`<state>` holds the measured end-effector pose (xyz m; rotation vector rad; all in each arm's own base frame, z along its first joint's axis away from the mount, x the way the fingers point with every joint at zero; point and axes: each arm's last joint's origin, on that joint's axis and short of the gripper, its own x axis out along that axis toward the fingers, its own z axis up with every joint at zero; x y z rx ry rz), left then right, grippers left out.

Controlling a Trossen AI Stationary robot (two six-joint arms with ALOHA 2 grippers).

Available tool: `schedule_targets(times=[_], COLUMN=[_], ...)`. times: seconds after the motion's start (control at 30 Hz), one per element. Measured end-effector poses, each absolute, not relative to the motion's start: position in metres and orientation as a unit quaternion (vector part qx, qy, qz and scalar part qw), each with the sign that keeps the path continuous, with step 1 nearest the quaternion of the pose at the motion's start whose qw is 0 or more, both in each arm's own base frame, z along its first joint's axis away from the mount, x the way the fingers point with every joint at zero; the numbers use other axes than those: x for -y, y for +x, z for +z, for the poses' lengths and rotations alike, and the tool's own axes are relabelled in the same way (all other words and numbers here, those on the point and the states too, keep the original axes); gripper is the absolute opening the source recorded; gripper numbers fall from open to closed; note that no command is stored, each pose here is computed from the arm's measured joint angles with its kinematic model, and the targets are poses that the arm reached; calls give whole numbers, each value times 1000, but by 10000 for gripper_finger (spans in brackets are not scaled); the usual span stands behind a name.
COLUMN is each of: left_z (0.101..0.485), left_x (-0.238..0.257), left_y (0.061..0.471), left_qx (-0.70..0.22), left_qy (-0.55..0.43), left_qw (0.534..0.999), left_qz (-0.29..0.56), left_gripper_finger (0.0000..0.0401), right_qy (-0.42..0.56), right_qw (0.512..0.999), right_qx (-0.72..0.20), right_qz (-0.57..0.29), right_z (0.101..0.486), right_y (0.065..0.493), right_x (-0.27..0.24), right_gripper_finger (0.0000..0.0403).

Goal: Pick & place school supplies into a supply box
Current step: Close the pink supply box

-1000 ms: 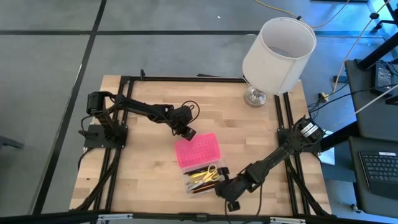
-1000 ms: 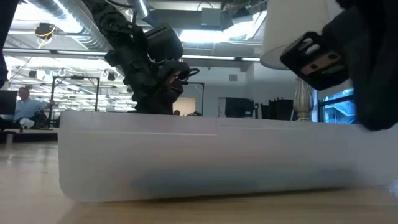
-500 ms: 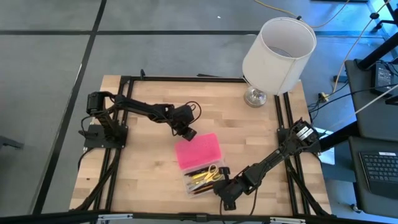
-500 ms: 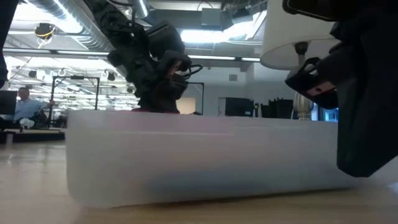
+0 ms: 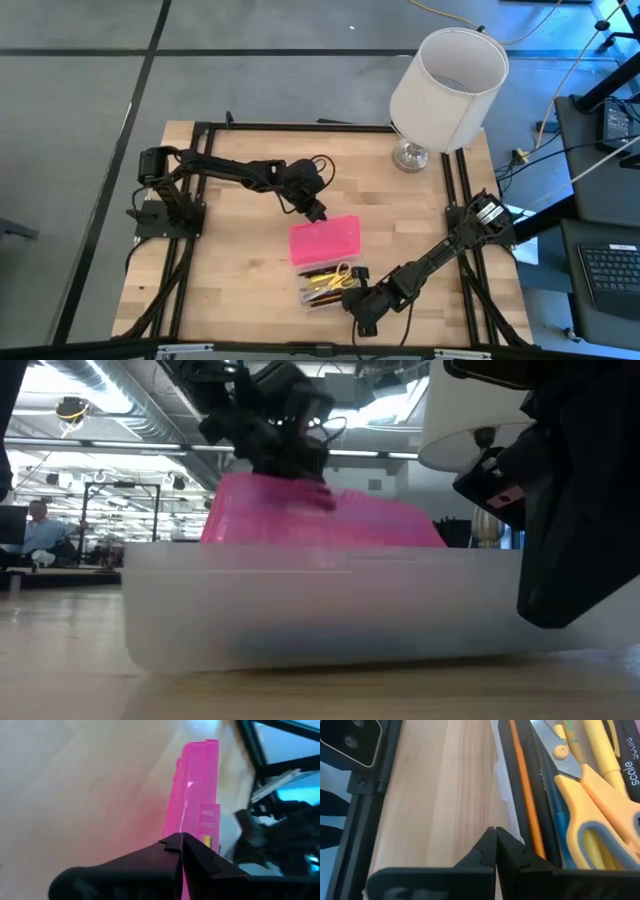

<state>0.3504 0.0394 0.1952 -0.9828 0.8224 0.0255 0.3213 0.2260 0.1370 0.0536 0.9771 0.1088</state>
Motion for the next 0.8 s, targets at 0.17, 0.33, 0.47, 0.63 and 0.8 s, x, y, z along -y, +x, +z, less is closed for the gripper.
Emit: schedule_targets(times=[0.17,0.33,0.47,0.63,0.8], left_z=[213,220,207,210,201], left_x=[-29,-6,22,48,66], left_y=[355,357,353,349,345], left_qx=[-374,-381,-428,-435,-450], left_qy=[-466,-471,-467,-444,-429], left_qw=[801,793,772,783,783], left_qz=[-32,-62,-47,-18,15], left_gripper_finger=[3,3,3,3,3], right_qy=[23,19,6,6,12], right_qw=[881,881,886,886,886], right_qx=[-471,-471,-464,-464,-464], right_qz=[45,35,7,3,5], right_z=[137,136,136,136,136], right_y=[322,325,327,329,330], right_x=[-223,-218,-212,-210,-208], right_gripper_finger=[2,2,2,2,2])
